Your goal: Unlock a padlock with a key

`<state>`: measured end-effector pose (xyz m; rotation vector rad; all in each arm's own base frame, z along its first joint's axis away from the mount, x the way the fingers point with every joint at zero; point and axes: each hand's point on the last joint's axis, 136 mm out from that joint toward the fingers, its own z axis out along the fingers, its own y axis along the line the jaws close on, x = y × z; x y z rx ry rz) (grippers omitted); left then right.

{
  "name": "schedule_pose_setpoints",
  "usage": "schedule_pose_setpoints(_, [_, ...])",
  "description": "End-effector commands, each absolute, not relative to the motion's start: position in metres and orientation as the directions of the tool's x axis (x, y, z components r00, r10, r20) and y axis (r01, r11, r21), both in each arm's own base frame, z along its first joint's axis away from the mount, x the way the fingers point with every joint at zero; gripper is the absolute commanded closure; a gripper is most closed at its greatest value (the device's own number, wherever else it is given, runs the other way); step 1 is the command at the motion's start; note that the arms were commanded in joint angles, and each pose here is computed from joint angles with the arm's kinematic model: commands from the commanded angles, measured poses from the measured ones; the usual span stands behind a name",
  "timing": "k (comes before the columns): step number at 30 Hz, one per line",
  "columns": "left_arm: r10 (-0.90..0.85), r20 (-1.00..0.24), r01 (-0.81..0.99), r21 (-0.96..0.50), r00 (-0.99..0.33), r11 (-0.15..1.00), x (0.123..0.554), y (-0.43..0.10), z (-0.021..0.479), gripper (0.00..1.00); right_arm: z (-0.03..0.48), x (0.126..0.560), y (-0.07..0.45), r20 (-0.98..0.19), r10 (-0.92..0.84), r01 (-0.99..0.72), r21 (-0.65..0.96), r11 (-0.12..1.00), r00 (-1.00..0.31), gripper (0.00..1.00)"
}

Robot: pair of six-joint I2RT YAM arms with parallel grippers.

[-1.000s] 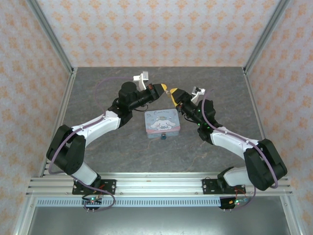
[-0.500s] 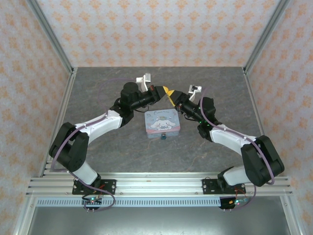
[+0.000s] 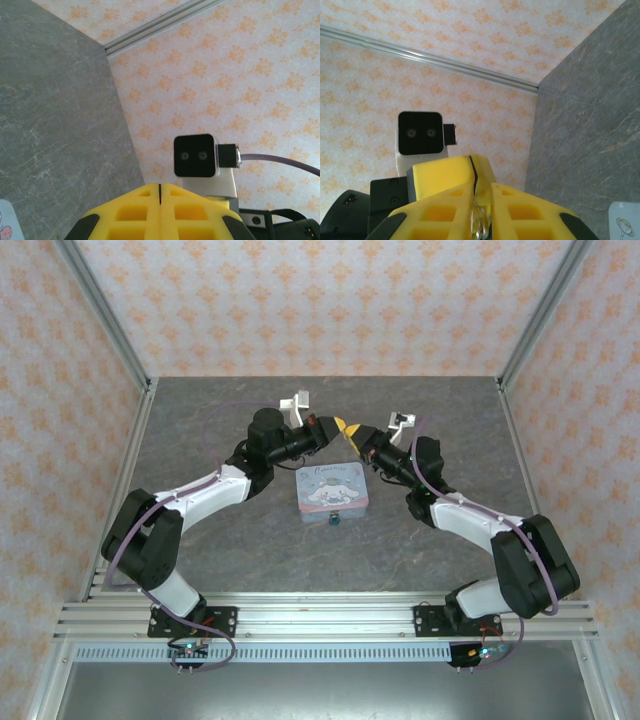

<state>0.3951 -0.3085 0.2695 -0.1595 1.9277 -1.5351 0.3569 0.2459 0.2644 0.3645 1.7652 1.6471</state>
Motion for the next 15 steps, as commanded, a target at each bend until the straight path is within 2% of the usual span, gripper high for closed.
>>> schedule_pose_setpoints(1, [-0.473, -0.437, 0.353, -0.899, -0.765, 0.261, 0.3977, -0.3147, 0.29, 1.0, 0.2729, 0.3556, 0.244, -0.314, 0.623, -0.293, 0.946, 0.14, -0.716, 0.87])
schedule_pose_setpoints(4, [-0.473, -0.434, 0.348, -0.9, -0.767, 0.262, 0.3983, -0.3148, 0.2886, 1.0, 0.272, 0.3558, 0.2445, -0.314, 0.619, -0.293, 0.946, 0.139, -0.72, 0.89])
schedule_pose_setpoints(15, [-0.475, -0.428, 0.34, -0.903, -0.769, 0.263, 0.4006, -0.3156, 0.2878, 1.0, 0.2688, 0.3504, 0.2528, -0.311, 0.572, -0.299, 0.947, 0.117, -0.759, 0.84])
